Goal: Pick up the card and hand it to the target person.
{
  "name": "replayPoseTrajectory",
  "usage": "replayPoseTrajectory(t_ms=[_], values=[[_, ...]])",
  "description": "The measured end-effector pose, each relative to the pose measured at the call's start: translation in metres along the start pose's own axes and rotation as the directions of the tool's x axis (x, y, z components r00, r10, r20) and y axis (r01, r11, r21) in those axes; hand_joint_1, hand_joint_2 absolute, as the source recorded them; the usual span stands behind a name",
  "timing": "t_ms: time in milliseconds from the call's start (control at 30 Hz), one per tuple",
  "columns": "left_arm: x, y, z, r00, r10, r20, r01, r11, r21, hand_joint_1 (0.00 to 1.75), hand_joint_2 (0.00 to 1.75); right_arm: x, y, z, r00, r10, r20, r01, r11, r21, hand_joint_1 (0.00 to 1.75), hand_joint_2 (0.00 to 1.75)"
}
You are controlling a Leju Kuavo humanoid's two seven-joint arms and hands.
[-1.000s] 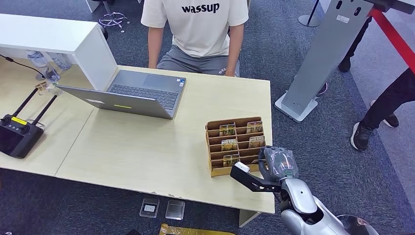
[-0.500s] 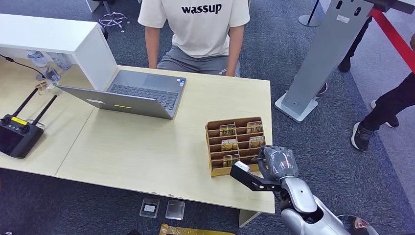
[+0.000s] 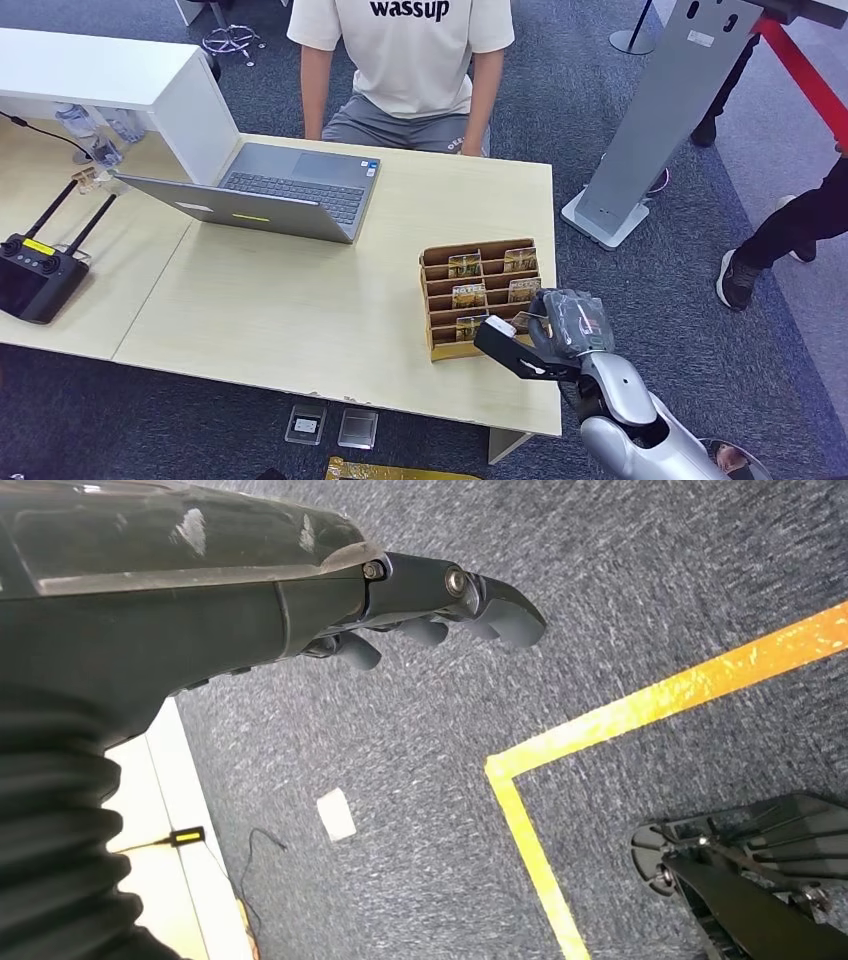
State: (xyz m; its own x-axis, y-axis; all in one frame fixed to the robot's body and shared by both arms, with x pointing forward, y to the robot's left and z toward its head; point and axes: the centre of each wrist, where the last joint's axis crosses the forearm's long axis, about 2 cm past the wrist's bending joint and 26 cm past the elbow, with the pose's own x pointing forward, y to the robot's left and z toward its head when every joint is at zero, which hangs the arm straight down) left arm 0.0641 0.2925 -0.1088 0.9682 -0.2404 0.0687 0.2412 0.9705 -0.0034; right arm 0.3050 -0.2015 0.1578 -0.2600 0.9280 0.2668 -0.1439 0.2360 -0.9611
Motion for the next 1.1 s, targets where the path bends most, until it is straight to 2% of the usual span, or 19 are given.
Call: replayPoseTrajectory(t_ms=[133, 333, 567, 767, 933, 1100], values=[[-0.002, 0.002, 0.000, 1.000, 0.007, -0.003, -0.007, 1.000, 0.002, 0.00, 1.75, 0.001, -0.040, -0.007, 0.993, -0.118, 0.011, 0.118, 0.993, 0.013, 1.75, 1.75], [-0.004, 0.003, 0.000, 1.000, 0.012, -0.007, -0.012, 1.000, -0.004, 0.00, 1.75, 0.005, -0.106, -0.010, 0.964, -0.239, 0.118, 0.245, 0.969, -0.041, 1.75, 1.75], [-0.003, 0.003, 0.000, 1.000, 0.020, -0.006, -0.020, 1.000, -0.005, 0.00, 1.75, 0.012, -0.145, -0.003, 0.924, -0.284, 0.255, 0.315, 0.945, -0.088, 1.75, 1.75], [-0.001, 0.002, 0.000, 1.000, 0.019, -0.013, -0.019, 1.000, -0.002, 0.00, 1.75, 0.023, -0.148, -0.006, 0.899, -0.267, 0.348, 0.320, 0.942, -0.105, 1.75, 1.75], [0.006, 0.000, 0.000, 1.000, 0.016, -0.011, -0.016, 1.000, -0.011, 0.00, 1.75, 0.036, -0.132, -0.024, 0.912, -0.161, 0.378, 0.268, 0.931, -0.249, 1.75, 1.75], [0.015, -0.005, 0.001, 1.000, 0.008, 0.000, -0.008, 1.000, -0.029, 0.00, 1.75, 0.048, -0.110, -0.047, 0.891, -0.072, 0.448, 0.261, 0.889, -0.376, 1.75, 1.75]])
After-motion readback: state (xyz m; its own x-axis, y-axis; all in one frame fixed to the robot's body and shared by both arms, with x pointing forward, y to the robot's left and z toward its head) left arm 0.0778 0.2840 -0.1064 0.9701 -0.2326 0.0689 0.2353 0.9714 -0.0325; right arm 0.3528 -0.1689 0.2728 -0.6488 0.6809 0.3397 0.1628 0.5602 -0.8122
